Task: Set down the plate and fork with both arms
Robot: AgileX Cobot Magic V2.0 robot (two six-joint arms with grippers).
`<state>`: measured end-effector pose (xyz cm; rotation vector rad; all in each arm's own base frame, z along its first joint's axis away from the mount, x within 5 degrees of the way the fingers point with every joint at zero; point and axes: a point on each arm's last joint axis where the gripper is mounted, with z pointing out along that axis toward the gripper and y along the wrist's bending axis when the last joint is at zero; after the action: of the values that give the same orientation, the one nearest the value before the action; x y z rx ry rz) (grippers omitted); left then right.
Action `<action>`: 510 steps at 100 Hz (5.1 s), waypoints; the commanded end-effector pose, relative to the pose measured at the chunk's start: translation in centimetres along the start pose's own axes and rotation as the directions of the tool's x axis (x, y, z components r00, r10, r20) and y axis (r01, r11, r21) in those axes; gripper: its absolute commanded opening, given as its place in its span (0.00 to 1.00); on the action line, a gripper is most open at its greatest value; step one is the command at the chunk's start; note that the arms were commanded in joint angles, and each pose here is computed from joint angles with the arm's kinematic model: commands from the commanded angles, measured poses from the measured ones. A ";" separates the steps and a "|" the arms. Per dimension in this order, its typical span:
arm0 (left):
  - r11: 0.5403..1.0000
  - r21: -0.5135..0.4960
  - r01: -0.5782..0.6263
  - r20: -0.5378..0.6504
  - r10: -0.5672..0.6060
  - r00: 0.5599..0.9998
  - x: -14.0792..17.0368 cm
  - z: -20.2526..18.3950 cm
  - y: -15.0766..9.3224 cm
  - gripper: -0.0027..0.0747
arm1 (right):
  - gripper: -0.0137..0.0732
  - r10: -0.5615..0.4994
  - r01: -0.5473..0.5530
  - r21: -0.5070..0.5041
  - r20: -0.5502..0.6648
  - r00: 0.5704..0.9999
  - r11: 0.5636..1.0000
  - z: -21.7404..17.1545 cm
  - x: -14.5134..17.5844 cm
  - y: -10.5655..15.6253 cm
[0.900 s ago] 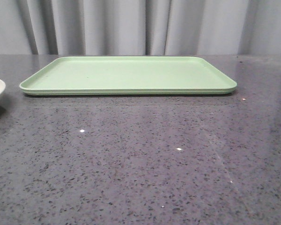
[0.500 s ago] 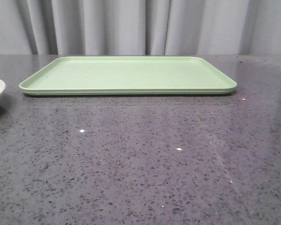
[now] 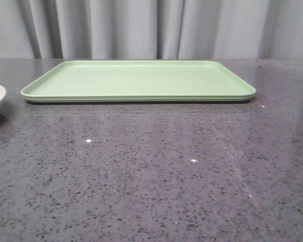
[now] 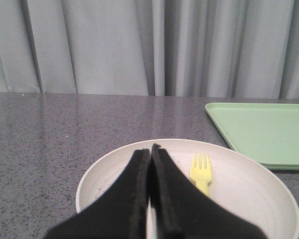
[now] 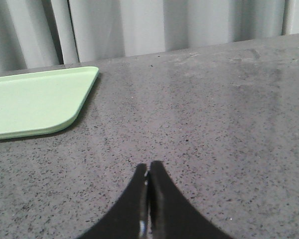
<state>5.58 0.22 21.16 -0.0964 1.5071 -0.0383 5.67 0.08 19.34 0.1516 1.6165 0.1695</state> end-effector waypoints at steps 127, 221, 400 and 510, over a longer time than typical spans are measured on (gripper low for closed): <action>1.000 -0.009 0.009 -0.338 -0.011 0.941 -17.9 7.5 -1.8 0.02 | 0.08 -0.004 0.030 0.083 -0.304 0.953 0.996 6.2 -19.1 3.7; 0.980 -0.140 -0.138 -0.636 0.018 0.772 -17.7 12.0 -0.2 0.65 | 0.58 0.000 0.036 0.094 -0.361 0.933 0.995 7.2 -18.4 3.6; 0.989 -0.115 -0.098 -0.960 -0.085 0.267 -6.0 22.4 5.8 0.01 | 0.58 0.002 0.038 0.099 -0.381 0.925 0.994 7.1 -18.2 3.5; 0.975 -0.006 0.221 -0.832 -0.128 0.540 -16.3 24.0 0.4 0.01 | 0.58 0.003 0.039 0.100 -0.385 0.923 0.994 7.1 -18.2 3.5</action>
<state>27.40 5.06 36.99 -0.1820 2.5821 -0.2937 13.51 0.07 35.98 0.2128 2.1104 0.1113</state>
